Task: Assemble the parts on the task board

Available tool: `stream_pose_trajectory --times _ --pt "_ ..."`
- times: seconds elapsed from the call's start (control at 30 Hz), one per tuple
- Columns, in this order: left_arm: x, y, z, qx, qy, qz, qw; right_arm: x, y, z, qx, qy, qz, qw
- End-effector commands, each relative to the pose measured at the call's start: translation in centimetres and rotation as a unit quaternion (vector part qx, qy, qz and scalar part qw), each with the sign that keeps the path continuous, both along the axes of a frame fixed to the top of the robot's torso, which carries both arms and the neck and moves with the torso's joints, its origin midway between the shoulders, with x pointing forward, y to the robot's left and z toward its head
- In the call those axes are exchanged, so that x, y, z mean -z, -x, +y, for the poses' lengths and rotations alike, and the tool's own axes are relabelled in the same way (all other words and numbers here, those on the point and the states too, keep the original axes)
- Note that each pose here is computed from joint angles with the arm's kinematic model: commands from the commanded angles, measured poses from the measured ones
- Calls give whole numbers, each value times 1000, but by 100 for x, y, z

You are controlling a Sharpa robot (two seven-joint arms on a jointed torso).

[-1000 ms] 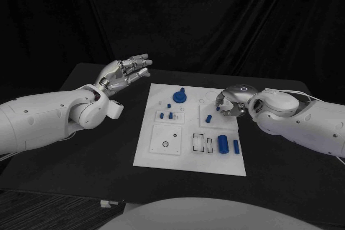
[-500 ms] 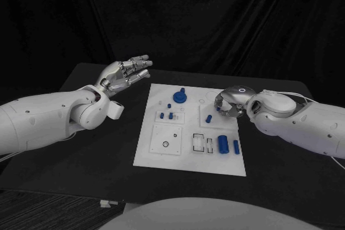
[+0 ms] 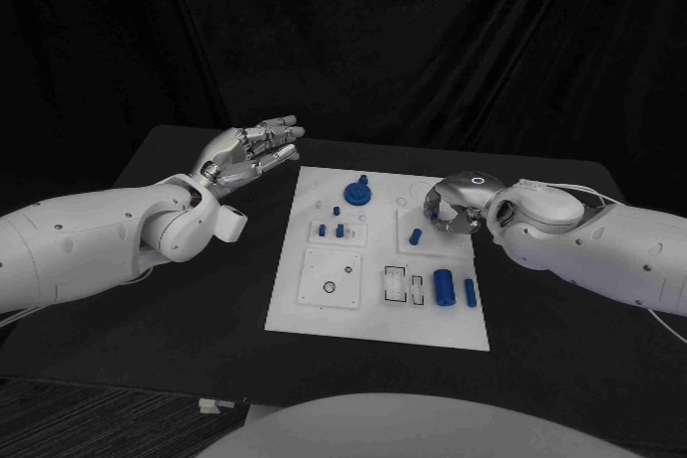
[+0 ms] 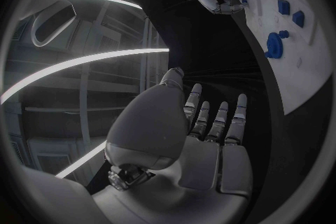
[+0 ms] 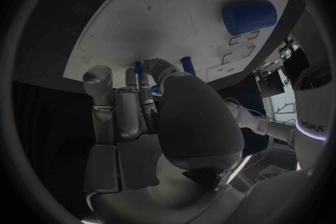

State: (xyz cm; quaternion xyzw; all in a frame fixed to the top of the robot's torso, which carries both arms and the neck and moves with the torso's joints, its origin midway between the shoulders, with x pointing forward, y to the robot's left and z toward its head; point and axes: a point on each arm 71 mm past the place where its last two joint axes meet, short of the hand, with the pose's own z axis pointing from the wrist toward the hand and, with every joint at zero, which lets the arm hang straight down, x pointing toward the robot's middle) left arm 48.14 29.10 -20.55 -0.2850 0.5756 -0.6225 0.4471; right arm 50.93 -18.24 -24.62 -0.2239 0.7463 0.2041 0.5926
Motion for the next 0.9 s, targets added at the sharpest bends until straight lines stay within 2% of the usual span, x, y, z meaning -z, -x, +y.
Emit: stream_pose_trajectory --times 0.03,0.6,0.9 --pt "-152 61 -15 24 60 -103 993 6 0 3 -2 -11 -2 1000" --pt "-125 63 -27 26 60 -97 993 -16 -9 -21 -4 -23 -18 1000" --pt "-120 58 -47 29 61 -96 993 -64 9 -47 -4 -49 -31 998"
